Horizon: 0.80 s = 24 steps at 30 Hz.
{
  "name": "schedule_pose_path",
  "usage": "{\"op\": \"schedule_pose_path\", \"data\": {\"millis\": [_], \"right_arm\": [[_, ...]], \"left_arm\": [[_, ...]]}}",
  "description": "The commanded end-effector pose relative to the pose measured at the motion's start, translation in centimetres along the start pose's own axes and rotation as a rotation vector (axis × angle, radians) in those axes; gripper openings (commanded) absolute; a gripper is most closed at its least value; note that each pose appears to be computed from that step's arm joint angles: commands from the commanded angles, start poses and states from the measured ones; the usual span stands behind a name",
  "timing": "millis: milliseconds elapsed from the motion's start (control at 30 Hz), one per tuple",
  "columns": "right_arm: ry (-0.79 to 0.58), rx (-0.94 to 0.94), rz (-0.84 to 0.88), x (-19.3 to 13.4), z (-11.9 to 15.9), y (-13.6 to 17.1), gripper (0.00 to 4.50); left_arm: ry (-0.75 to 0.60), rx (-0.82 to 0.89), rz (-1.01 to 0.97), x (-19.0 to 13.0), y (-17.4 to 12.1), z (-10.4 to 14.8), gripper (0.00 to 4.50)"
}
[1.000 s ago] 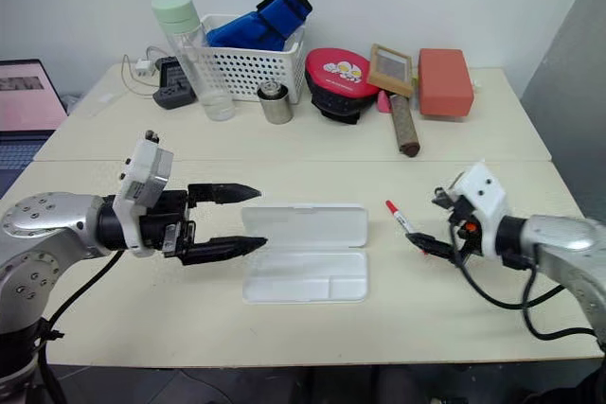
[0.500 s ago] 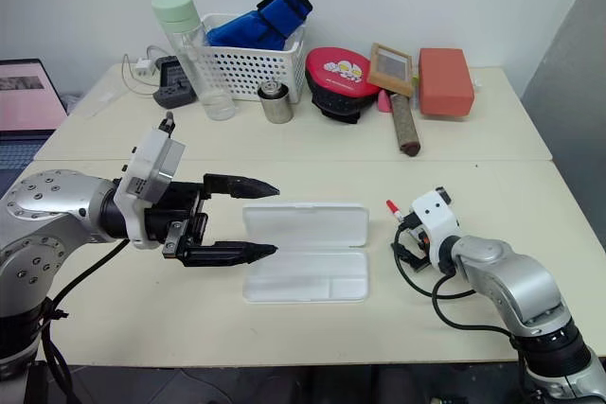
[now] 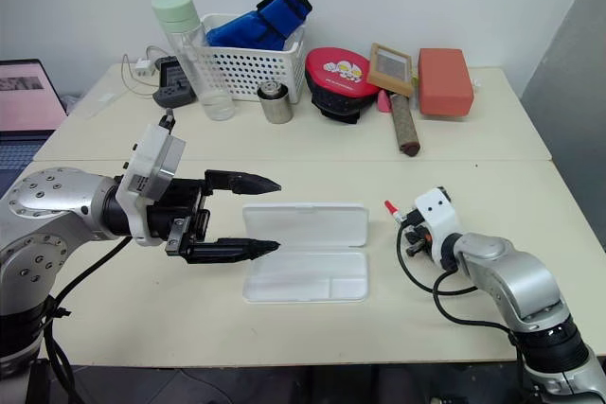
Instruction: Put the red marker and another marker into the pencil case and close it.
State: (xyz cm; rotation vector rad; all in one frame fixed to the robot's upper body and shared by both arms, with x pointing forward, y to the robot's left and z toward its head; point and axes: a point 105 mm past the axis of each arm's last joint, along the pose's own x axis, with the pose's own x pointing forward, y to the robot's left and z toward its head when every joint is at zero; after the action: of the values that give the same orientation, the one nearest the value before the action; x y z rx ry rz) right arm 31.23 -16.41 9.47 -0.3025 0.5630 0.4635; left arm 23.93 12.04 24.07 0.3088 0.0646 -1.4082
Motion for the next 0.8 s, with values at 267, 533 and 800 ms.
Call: {"op": "schedule_pose_path", "data": {"millis": [267,533,800], "right_arm": [[-0.089,-0.053,-0.041,-2.7,2.4,-2.4,0.29],[-0.388,-0.368,0.372,-9.2,10.0,3.8,0.29],[-0.365,-0.601,0.626,-7.8,10.8,8.8,0.29]], "left_arm": [[-0.014,0.068,0.001,-0.1,0.2,0.9,4.5],[-0.009,0.069,0.055,-1.8,0.8,1.3,4.5],[0.094,-0.017,0.104,-6.1,-0.3,-0.2,4.5]]}}
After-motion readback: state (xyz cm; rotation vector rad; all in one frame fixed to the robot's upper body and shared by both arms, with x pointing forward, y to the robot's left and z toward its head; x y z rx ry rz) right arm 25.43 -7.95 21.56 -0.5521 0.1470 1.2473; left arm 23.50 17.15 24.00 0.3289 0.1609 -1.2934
